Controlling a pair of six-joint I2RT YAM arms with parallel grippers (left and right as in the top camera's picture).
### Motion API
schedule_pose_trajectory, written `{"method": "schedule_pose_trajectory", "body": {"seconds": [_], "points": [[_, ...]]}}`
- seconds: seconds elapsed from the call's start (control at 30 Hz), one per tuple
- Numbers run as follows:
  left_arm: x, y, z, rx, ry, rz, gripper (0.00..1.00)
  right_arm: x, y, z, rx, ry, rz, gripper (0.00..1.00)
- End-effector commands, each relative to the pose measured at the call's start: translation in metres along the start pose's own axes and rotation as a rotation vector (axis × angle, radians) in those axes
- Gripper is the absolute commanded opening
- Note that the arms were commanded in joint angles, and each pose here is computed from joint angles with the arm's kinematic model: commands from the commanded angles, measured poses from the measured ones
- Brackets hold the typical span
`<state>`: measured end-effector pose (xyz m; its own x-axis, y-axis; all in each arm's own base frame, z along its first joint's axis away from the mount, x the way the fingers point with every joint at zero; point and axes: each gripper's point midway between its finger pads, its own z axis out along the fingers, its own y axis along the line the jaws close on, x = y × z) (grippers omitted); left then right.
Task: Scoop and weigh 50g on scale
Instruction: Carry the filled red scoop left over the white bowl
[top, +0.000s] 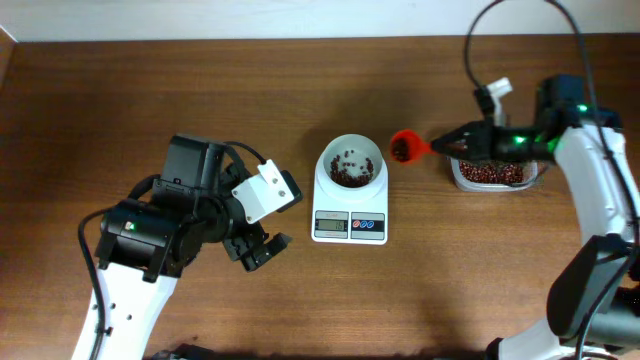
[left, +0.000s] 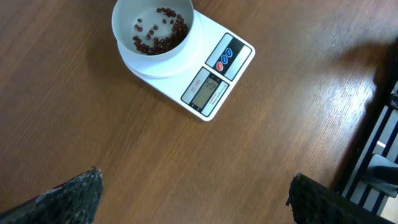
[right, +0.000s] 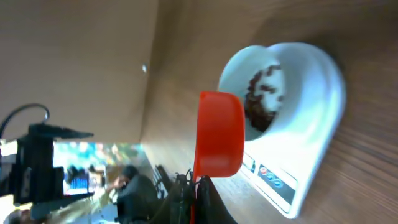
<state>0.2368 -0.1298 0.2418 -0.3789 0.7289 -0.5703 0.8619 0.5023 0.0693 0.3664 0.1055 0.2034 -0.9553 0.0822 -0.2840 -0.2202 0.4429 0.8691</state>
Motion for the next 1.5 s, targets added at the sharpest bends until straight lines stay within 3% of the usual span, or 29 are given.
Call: {"method": "schedule_pose_trajectory", "body": {"seconds": [0.0,0.5,1.47], "points": [[-0.004,0.003,-0.006,-0.017,-0.017,-0.001,0.99,0.005,0.022,0.02,-0.04,0.038,-0.099,0.04],[-0.004,0.003,-0.005,-0.017,-0.016,-0.001,0.99,0.002,-0.005,0.07,0.283,0.114,-0.375,0.04],[-0.004,0.003,-0.005,-0.017,-0.016,-0.001,0.99,-0.003,0.004,0.082,0.264,0.109,-0.475,0.04]]}}
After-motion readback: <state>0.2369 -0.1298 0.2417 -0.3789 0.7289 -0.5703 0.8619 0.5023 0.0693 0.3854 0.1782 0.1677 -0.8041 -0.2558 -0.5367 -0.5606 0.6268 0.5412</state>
